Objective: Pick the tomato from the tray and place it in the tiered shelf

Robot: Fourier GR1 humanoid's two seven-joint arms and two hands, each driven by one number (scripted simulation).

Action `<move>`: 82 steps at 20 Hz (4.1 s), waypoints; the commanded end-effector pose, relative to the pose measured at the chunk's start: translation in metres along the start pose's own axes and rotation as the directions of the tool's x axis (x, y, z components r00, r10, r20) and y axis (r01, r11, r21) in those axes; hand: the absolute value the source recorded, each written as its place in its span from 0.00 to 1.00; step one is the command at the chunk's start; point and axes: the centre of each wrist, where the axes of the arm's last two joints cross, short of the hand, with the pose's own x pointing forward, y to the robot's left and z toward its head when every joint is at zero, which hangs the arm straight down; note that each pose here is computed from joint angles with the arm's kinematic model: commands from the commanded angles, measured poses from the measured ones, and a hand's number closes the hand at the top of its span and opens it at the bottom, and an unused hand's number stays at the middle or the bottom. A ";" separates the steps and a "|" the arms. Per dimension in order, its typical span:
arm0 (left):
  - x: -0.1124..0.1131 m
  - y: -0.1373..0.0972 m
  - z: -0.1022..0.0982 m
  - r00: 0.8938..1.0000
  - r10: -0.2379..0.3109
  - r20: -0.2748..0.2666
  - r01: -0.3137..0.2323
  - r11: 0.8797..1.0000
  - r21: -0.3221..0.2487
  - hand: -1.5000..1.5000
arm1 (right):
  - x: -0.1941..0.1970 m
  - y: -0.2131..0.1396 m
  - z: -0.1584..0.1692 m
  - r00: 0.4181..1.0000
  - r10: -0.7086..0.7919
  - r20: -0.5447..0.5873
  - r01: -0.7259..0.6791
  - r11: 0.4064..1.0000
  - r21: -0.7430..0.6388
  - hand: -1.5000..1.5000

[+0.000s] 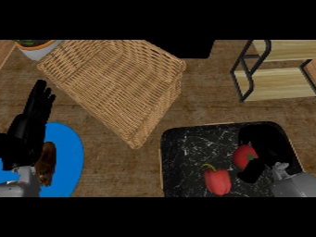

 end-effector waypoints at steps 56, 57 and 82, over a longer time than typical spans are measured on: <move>-0.009 -0.009 -0.002 0.999 0.002 0.035 -0.001 1.000 -0.015 0.50 | -0.147 -0.174 -0.052 0.798 -0.575 0.178 0.537 0.547 -0.642 1.00; -0.014 -0.001 -0.020 1.000 -0.001 0.011 0.001 1.000 -0.011 0.50 | -0.165 -0.180 -0.049 0.787 -0.587 0.188 0.547 0.524 -0.652 1.00; -0.001 -0.007 -0.004 1.000 -0.009 0.019 0.010 1.000 -0.009 0.50 | -0.143 -0.207 -0.089 0.591 -0.696 0.408 0.777 0.353 -0.522 0.00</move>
